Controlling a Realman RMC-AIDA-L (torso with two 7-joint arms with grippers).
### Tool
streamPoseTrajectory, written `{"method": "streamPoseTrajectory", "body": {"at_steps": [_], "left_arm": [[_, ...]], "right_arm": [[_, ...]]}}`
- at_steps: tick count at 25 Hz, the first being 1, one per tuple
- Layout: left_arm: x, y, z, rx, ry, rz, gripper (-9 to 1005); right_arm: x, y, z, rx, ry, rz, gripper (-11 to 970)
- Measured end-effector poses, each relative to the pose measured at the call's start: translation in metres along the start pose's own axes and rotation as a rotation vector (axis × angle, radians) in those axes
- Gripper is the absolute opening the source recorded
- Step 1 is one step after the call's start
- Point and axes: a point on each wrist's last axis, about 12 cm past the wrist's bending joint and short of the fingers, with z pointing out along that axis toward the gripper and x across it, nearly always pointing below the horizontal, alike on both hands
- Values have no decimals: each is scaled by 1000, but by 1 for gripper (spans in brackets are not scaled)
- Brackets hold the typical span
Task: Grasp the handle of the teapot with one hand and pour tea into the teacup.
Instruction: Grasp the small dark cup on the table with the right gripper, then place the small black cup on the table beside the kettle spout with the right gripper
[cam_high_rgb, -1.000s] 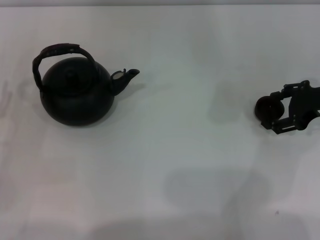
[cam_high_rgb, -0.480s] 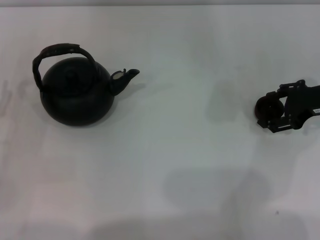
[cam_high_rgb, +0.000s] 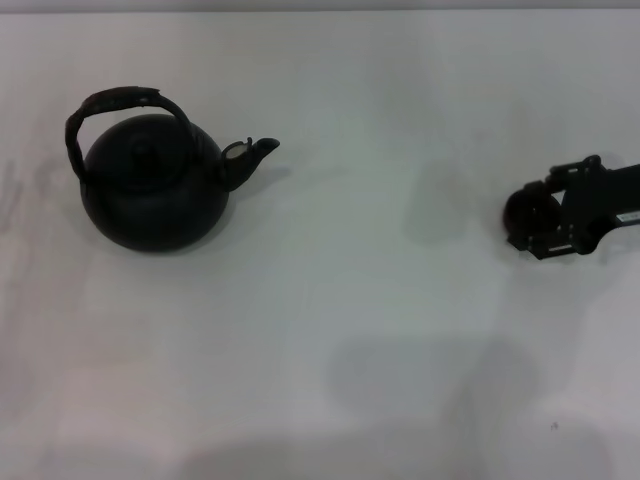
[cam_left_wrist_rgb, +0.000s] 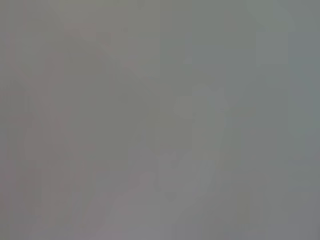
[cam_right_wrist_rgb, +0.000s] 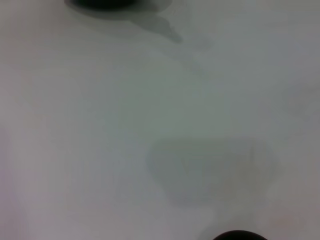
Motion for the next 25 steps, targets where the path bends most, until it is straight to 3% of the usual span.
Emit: {"method": "streamPoseTrajectory", "body": {"at_steps": [9,19,25], "left_arm": [[-1,0,2,4,-4,2,833],[-1,-3,5,21,-7,3,833],[-2,-2,3,22,-13,5,833]], "right_arm": [[-42,4,-1,-93,-126,-26,741],[-90,22,49,-148,-103,-183,755],[-100,21,64,-133,-87,-191,763]]}}
